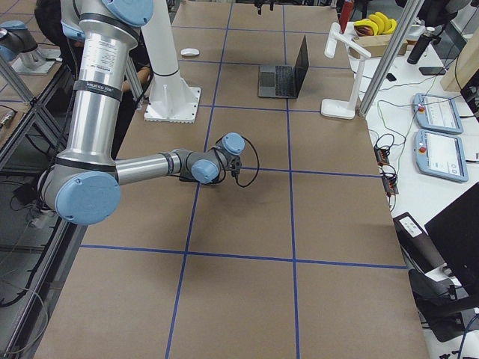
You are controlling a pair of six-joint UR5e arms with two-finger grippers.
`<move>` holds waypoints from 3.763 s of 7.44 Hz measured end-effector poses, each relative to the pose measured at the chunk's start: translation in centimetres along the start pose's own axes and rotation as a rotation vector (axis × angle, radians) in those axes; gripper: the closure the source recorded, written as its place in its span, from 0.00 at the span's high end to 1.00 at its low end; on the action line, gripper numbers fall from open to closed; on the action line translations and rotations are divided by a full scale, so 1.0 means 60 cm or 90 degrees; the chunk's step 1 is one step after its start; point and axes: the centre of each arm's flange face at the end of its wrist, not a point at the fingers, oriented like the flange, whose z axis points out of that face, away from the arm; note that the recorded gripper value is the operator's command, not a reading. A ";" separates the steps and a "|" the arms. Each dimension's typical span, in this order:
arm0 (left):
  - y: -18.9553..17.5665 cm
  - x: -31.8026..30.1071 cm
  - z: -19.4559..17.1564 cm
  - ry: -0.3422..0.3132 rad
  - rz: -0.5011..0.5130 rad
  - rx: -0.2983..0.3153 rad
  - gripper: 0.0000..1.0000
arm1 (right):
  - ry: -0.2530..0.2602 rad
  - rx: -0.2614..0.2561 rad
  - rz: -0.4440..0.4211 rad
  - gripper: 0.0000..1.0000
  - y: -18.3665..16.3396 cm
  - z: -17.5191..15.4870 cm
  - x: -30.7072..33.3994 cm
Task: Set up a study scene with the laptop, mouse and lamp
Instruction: 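Close the right gripper on the black object's near end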
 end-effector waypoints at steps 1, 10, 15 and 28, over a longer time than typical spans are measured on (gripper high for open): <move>0.000 0.000 0.001 0.000 0.000 -0.001 0.99 | 0.000 0.000 0.001 0.66 -0.001 0.001 0.001; 0.001 -0.005 0.007 -0.008 0.004 -0.002 0.99 | 0.027 0.013 0.072 0.66 -0.063 -0.038 -0.029; -0.001 -0.003 0.007 -0.008 0.006 -0.001 0.99 | 0.037 -0.008 0.045 0.53 -0.060 -0.011 -0.028; -0.001 -0.003 0.013 -0.005 0.006 -0.005 0.99 | 0.041 -0.026 0.033 0.61 -0.053 0.001 -0.022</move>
